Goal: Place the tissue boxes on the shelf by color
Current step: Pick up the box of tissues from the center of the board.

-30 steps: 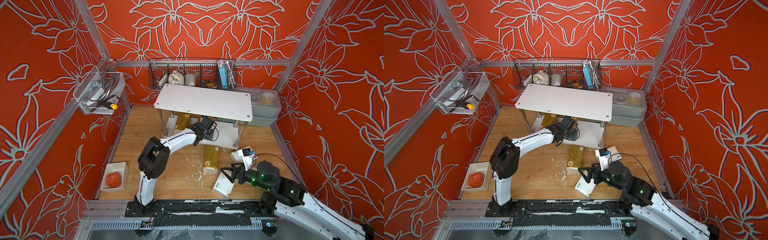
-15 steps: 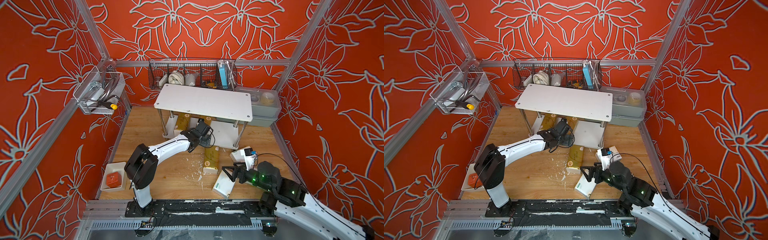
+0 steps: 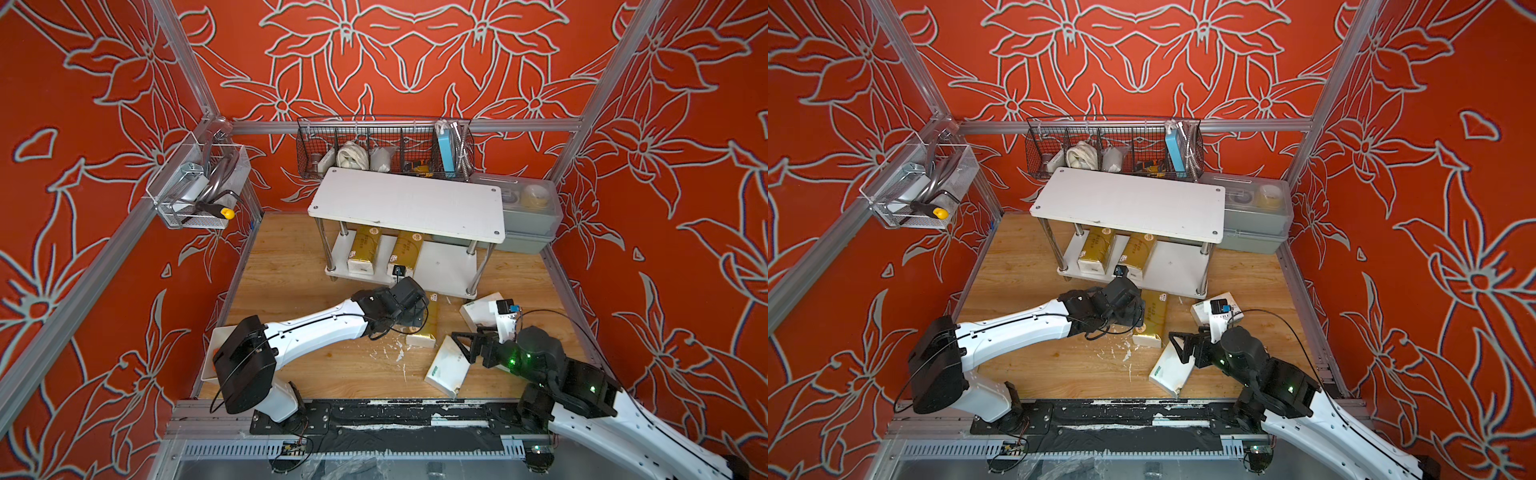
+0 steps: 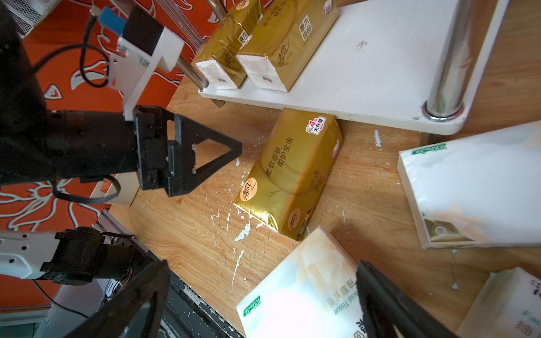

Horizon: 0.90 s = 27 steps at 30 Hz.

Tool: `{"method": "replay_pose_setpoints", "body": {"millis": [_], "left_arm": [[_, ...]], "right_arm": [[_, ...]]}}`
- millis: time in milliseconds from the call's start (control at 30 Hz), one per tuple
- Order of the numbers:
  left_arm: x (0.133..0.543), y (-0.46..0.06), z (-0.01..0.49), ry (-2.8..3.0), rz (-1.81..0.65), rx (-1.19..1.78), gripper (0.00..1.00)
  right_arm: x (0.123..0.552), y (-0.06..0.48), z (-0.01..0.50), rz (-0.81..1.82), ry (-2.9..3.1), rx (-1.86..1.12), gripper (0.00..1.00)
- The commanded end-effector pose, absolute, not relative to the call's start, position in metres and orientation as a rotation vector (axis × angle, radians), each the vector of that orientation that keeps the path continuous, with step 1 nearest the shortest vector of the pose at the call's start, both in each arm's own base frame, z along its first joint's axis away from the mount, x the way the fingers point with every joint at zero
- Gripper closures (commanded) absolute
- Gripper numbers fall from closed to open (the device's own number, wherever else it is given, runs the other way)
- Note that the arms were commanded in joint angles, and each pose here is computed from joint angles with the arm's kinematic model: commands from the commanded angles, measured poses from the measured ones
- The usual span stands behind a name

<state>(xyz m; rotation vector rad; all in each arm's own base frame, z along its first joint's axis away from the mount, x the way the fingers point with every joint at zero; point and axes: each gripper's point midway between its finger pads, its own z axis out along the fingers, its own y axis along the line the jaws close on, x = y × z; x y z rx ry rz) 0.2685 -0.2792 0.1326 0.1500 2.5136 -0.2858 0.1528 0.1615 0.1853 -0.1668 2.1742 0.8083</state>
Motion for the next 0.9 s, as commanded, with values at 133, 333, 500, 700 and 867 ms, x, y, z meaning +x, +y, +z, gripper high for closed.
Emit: {"method": "replay_pose_setpoints", "body": {"millis": [133, 333, 500, 700, 867], "left_arm": [[0.241, -0.293, 0.112, 2.593, -0.285, 0.074, 0.01], [0.233, -0.318, 0.104, 2.613, -0.303, 0.101, 0.01], [0.23, -0.338, 0.1, 2.623, -0.329, 0.132, 0.01], [0.226, -0.349, 0.091, 2.647, -0.341, 0.142, 0.01], [0.225, -0.351, 0.079, 2.67, -0.327, 0.147, 0.01]], "right_arm": [[0.153, 0.144, 0.172, 0.696, 2.235, -0.114, 0.01], [0.151, 0.135, 0.166, 0.659, 2.265, -0.09, 0.01], [0.148, 0.13, 0.163, 0.65, 2.276, -0.081, 0.01], [0.146, 0.128, 0.161, 0.644, 2.284, -0.08, 0.01], [0.146, 0.128, 0.161, 0.643, 2.285, -0.081, 0.01]]}}
